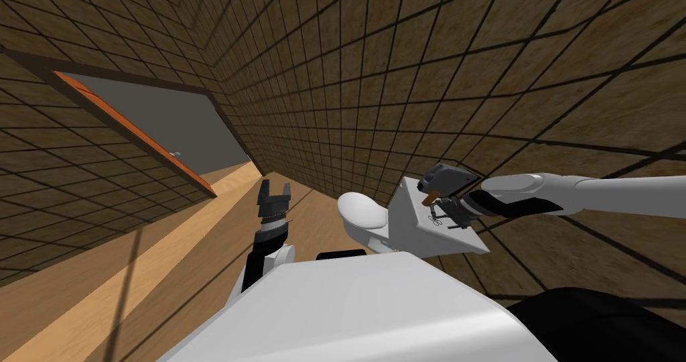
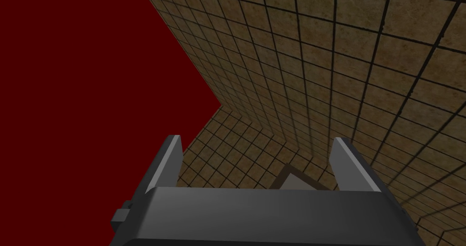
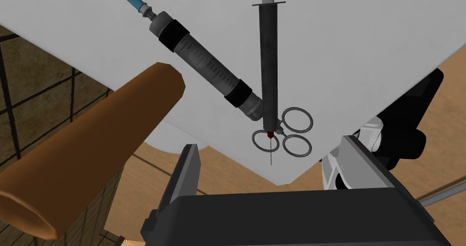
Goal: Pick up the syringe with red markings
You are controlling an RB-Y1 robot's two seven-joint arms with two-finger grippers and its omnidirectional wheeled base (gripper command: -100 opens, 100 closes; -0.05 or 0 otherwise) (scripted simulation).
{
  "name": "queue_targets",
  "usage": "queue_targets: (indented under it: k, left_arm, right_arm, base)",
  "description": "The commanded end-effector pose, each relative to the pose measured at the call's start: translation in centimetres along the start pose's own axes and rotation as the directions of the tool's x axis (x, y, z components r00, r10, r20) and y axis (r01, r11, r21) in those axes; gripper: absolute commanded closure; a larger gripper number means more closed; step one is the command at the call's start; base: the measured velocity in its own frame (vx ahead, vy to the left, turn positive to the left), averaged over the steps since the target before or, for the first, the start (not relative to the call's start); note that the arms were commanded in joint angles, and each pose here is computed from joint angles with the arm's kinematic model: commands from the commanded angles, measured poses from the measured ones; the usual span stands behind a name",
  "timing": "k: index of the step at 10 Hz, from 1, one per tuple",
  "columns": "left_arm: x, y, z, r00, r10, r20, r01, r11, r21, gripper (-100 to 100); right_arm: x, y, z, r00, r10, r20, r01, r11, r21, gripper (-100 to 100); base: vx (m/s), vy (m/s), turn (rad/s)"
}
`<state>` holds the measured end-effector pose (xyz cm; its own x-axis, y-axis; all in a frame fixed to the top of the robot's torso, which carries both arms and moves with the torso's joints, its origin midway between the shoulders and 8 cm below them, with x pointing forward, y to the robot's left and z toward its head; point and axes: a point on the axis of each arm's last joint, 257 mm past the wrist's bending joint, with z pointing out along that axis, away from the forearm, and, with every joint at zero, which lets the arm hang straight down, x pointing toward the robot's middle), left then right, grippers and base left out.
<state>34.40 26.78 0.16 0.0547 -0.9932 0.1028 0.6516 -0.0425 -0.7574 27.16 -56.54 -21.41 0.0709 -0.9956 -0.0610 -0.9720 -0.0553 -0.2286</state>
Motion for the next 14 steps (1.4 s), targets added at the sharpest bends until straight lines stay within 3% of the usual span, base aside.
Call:
queue_targets:
  k: [1,3,4,5,9,10,11,14]
  left_arm:
    - [0.0,0.0,0.0,1.0,0.0,0.0,0.0,1.0,0.0,0]
    - [0.0,0.0,0.0,1.0,0.0,0.0,0.0,1.0,0.0,0]
    - [0.0,0.0,0.0,1.0,0.0,0.0,0.0,1.0,0.0,0]
    - [0.0,0.0,0.0,1.0,0.0,0.0,0.0,1.0,0.0,0]
    - [0.0,0.0,0.0,1.0,0.0,0.0,0.0,1.0,0.0,0]
    - [0.0,0.0,0.0,1.0,0.0,0.0,0.0,1.0,0.0,0]
    - [0.0,0.0,0.0,1.0,0.0,0.0,0.0,1.0,0.0,0]
    - [0.0,0.0,0.0,1.0,0.0,0.0,0.0,1.0,0.0,0]
  right_arm:
    - [0.6,1.3,0.9,1.0,0.013,-0.004,-0.013,1.0,-0.001,-100]
    - [1.1,2.6,1.8,1.0,0.025,-0.008,-0.025,1.0,-0.002,-100]
    - [0.9,2.0,1.5,1.0,0.021,-0.005,-0.021,1.0,-0.003,-100]
    - [1.0,2.1,1.5,1.0,0.021,-0.006,-0.021,1.0,-0.001,100]
    - [1.0,2.2,1.6,1.0,0.022,-0.006,-0.022,1.0,-0.004,100]
    - [1.0,2.2,1.6,1.0,0.022,-0.006,-0.022,1.0,-0.004,0]
    - [0.5,1.0,0.7,1.0,0.01,-0.003,-0.01,1.0,0.0,100]
    - [0.2,0.6,0.5,1.0,0.007,-0.002,-0.007,1.0,0.0,100]
  base:
    - [0.026,0.013,0.108]
    - [0.04,0.021,0.083]
    - [0.017,0.008,0.011]
    - [0.001,0.0,-0.015]
    - [-0.001,0.0,-0.003]
    - [0.0,0.0,0.0]
    - [-0.023,-0.012,-0.102]
    - [-0.024,-0.012,-0.039]
